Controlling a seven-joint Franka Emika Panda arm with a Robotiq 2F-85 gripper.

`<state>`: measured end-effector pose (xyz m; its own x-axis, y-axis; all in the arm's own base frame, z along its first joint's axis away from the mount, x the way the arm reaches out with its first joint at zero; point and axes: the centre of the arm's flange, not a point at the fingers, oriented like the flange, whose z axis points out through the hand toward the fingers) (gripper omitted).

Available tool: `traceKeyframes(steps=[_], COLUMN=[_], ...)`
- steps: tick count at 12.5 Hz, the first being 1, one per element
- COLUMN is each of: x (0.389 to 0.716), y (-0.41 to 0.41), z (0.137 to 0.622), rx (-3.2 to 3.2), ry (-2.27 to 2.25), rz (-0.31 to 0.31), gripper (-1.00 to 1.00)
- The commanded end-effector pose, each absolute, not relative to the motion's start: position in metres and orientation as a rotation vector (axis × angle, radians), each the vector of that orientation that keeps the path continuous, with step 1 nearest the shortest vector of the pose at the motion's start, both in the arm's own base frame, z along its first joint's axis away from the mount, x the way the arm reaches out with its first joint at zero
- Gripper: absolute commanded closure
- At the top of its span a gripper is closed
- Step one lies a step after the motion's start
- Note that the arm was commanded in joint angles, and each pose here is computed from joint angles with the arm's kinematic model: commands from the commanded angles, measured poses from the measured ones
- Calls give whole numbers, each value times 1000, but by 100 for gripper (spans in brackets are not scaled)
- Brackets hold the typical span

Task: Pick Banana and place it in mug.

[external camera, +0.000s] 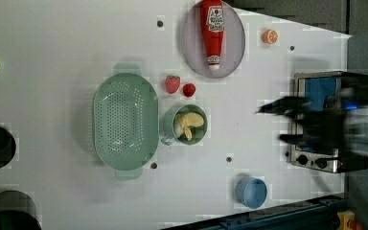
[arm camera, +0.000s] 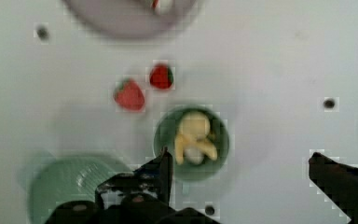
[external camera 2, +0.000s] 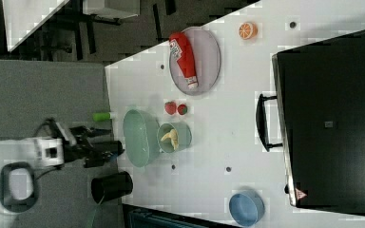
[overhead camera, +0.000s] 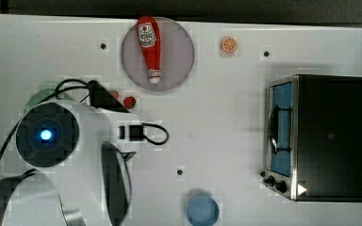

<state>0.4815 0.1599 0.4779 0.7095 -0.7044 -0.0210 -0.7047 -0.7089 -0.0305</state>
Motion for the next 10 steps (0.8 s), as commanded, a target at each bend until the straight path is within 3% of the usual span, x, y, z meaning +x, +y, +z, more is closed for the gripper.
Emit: traceKeyframes(steps=[1,6,8,10], x=[492,485,480,481], y=[88,-8,-23,-26], z=[527,592,598,598], rx=[-2817,-2863,-2857,-2851], ry=[1319,1394,1438,1443], rz=[37,28,68,63], gripper=[-100,-100,-100,-100])
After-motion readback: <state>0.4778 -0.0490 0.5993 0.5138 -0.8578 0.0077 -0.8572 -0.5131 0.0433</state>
